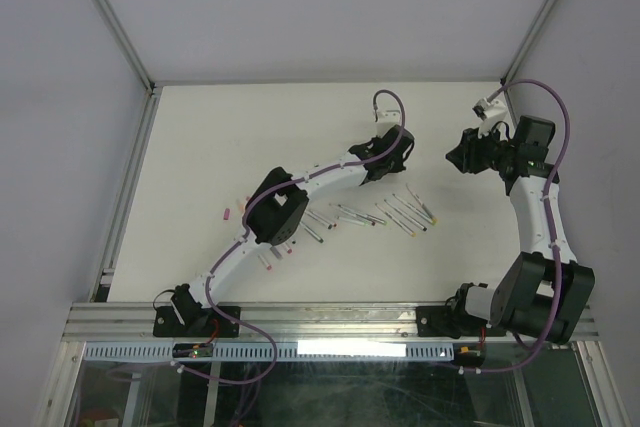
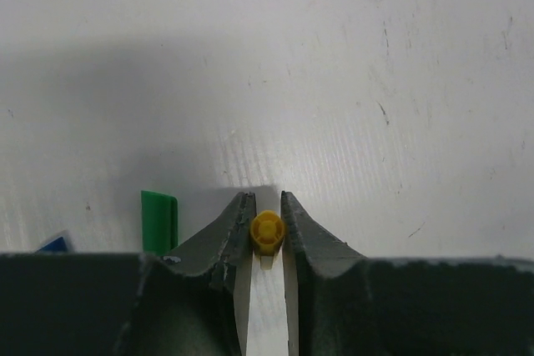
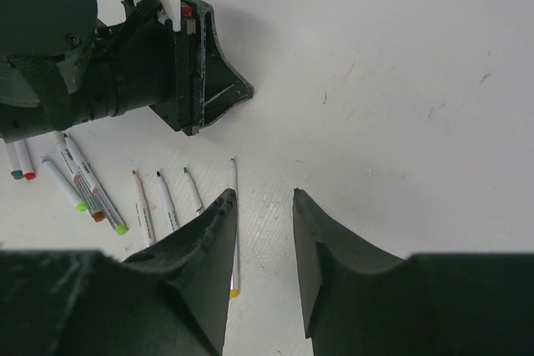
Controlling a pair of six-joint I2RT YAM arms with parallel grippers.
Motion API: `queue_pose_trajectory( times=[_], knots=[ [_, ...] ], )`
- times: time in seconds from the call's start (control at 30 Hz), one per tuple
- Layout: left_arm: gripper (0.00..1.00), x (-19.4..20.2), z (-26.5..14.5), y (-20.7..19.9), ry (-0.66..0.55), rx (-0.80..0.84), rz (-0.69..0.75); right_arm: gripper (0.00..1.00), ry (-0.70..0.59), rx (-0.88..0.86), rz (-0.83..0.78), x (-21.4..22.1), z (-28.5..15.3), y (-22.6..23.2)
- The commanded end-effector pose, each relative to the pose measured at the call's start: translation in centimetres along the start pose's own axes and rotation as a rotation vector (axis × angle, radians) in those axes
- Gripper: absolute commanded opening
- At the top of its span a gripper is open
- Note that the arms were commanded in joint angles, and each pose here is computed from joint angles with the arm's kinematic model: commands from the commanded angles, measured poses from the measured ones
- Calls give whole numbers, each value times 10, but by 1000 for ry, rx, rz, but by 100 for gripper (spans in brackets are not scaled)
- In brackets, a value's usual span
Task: Open the pen caps
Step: Place the pen cap at the center of the board.
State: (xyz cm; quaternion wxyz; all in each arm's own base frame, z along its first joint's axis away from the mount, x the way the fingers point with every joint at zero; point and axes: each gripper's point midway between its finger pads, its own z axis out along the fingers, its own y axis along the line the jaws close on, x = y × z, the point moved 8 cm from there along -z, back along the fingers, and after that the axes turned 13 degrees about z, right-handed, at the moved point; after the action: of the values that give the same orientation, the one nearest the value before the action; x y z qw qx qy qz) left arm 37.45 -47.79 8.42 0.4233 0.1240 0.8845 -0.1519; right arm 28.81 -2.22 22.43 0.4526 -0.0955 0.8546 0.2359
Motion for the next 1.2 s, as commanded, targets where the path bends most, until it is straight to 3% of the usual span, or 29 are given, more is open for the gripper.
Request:
queue_pose_trajectory(
  times=[0.0,0.5,0.73,0.9,1.03,1.1,1.17],
  knots=[
    [21,-20,-7,-10,-64,13,11,36,-51,-20,-23,-10,-3,2],
    [30,-47,-29,-14,-114,37,28,36,-46,-25,-16,-9,-5,2],
    [38,-91,-74,-20,-203,74,36,36,-27,-39,-25,-8,-7,4],
    [41,-118,-144,-22,-300,178,67,35,-54,-37,-103,-15,-20,11],
    [45,-113,-206,2,-416,264,118,56,-122,-108,-282,-26,-43,28],
    [54,-108,-239,20,-490,297,158,73,-171,-140,-364,-29,-54,36],
    [71,-102,-271,40,-560,319,191,87,-213,-150,-403,-35,-64,44]
  ],
)
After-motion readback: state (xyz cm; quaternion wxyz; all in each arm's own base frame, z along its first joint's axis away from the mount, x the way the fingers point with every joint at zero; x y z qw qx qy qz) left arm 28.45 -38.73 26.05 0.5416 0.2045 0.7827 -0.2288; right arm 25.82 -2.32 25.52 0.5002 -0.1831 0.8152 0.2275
